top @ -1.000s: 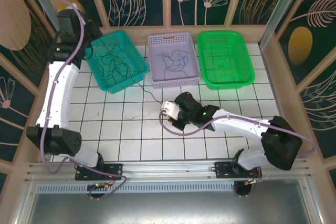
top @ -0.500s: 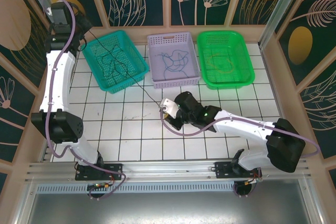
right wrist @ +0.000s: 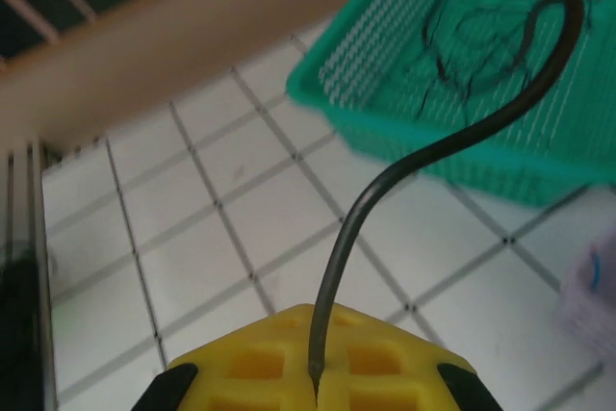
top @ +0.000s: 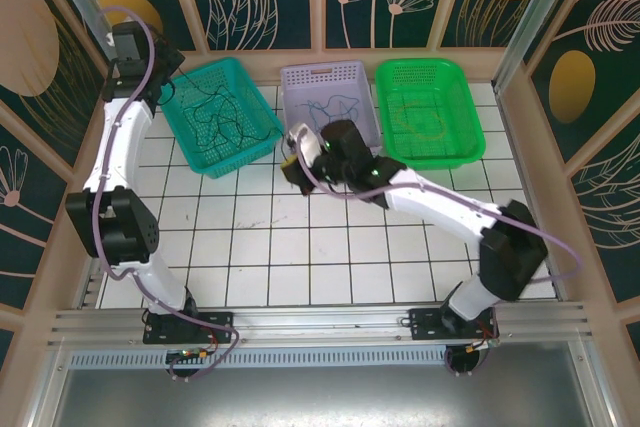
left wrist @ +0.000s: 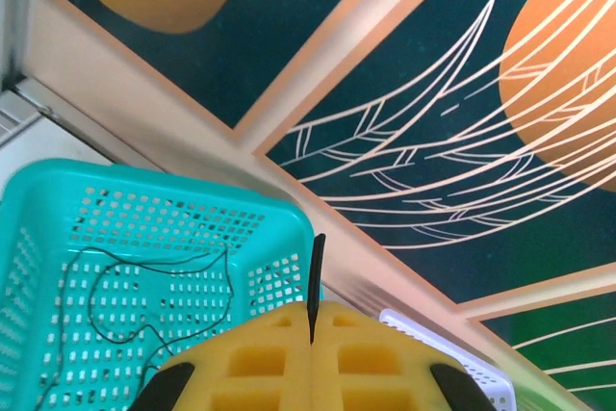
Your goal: Untangle the cables
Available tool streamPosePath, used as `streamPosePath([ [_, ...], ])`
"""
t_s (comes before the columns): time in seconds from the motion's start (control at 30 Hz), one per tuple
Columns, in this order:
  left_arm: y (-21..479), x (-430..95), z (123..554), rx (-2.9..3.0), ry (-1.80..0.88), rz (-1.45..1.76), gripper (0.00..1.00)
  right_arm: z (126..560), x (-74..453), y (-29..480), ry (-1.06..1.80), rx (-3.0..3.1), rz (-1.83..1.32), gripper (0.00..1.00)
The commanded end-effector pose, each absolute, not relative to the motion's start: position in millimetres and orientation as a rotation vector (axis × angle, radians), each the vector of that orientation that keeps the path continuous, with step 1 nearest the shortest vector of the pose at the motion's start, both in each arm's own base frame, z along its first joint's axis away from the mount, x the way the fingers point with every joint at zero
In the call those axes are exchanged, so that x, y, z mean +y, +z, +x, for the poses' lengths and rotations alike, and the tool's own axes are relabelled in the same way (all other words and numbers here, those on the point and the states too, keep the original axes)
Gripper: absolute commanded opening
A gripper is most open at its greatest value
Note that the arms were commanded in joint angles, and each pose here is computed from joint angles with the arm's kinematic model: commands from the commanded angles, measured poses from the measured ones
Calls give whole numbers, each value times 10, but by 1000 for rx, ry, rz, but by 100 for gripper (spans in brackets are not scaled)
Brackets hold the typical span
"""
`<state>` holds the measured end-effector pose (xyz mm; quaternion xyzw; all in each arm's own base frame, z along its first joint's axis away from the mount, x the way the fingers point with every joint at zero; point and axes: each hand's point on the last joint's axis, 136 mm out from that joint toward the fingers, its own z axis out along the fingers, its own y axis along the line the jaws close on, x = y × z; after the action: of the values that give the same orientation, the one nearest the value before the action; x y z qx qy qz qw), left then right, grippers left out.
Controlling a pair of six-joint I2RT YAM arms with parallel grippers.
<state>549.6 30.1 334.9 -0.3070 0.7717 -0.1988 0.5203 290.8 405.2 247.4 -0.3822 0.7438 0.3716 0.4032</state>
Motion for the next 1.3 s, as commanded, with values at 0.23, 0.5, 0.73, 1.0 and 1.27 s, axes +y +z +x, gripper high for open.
streamPosePath([
  [0.23, 3197, 387, 5961, 1808, -468, -729, 0, 4084, 4831, 2455, 1173, 1931, -665, 0],
  [0.5, 2717, 645, 6122, 1874, -254, -767, 0, 4588, 5229, 1851, 1191, 2073, -573, 11],
  [0.73, 2210, 679, 6088, 1993, -176, -778, 0, 4372, 5011, 2280, 1100, 2019, -537, 53],
  [1.0, 1726, 470, 6060, 2139, -268, -747, 0, 4196, 4588, 2971, 1073, 1940, -440, 61],
  [1.27, 1777, 376, 5938, 2238, -252, -709, 83, 4157, 4307, 3167, 1040, 1909, -387, 61],
])
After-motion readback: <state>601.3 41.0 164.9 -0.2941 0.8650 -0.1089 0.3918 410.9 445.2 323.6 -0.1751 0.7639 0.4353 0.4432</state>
